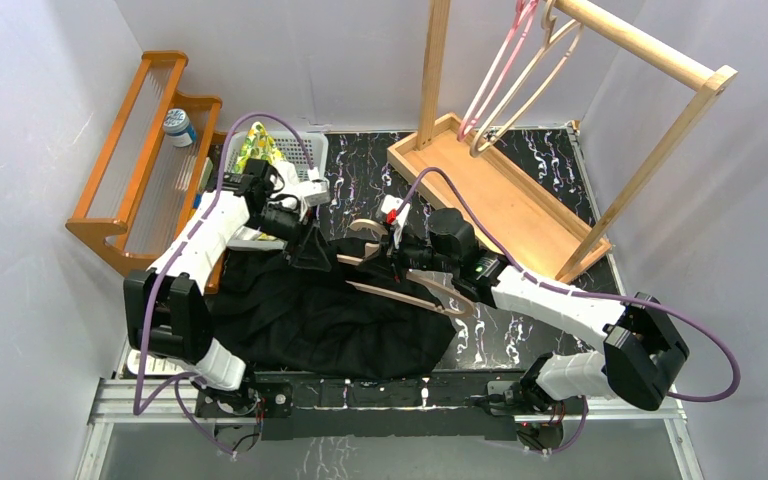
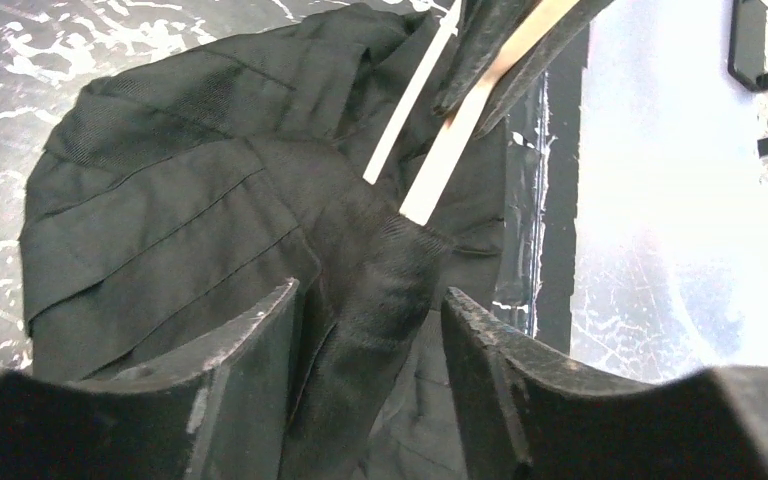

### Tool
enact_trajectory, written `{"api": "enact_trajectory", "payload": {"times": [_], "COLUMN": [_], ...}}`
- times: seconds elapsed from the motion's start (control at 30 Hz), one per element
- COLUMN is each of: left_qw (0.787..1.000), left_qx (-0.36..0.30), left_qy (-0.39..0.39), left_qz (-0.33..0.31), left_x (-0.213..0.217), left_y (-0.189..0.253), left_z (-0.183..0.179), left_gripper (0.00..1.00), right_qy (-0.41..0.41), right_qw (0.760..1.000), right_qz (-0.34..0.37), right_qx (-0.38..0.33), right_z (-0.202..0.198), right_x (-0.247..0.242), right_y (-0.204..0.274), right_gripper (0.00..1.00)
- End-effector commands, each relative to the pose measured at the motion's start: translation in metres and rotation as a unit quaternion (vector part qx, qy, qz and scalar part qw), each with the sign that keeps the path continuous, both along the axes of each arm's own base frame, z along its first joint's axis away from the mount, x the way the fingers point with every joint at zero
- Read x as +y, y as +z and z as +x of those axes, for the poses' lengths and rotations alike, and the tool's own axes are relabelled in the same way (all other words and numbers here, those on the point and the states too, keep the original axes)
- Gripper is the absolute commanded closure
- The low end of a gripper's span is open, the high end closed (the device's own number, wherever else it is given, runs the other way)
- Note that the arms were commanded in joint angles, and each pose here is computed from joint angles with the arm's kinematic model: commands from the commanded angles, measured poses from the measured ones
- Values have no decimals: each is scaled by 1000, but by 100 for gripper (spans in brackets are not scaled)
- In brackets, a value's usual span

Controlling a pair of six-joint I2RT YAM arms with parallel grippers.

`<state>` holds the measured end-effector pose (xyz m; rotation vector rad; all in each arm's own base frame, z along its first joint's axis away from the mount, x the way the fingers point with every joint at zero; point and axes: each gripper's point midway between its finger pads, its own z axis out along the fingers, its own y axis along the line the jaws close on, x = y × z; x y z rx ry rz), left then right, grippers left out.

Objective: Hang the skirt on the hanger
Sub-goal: Hang the skirt on the hanger.

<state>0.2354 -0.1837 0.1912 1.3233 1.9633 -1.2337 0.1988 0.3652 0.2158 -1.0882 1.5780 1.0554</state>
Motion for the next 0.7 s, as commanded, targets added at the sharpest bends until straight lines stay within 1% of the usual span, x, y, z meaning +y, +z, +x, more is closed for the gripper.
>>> {"api": "enact_trajectory", "payload": {"times": [0.0, 0.03, 0.1, 0.17, 0.4, 0.43, 0.53, 0.63, 0.67], "left_qw": [998, 997, 997, 997, 997, 997, 996, 997, 997], "left_qx": [-13, -17, -20, -19, -6, -6, -5, -6, -6], "left_qy": [-45, -48, -50, -53, -71, -72, -76, -77, -77], "left_qz": [-49, -54, -57, -52, -36, -35, -35, -29, -27], "left_x": [-19, -20, -22, -24, -30, -31, -33, -32, -31], "left_y": [16, 16, 17, 16, 5, 5, 7, 5, 4], "left_z": [-20, -21, -23, -24, -34, -35, -37, -37, -37], "left_gripper": [53, 57, 68, 75, 75, 74, 67, 68, 72], "right_qy": [16, 18, 24, 31, 43, 43, 47, 50, 50], "right_qw": [995, 995, 995, 995, 994, 994, 994, 994, 994], "right_qz": [79, 80, 81, 80, 80, 81, 80, 79, 79], "right_qx": [-57, -58, -58, -59, -60, -61, -59, -56, -55], "right_z": [-1, -1, -2, -2, -5, -5, -7, -8, -8], "right_x": [10, 11, 13, 14, 16, 16, 16, 16, 16], "right_y": [69, 71, 74, 77, 81, 82, 83, 82, 82], "right_gripper": [100, 100, 100, 100, 100, 100, 100, 100, 100]}}
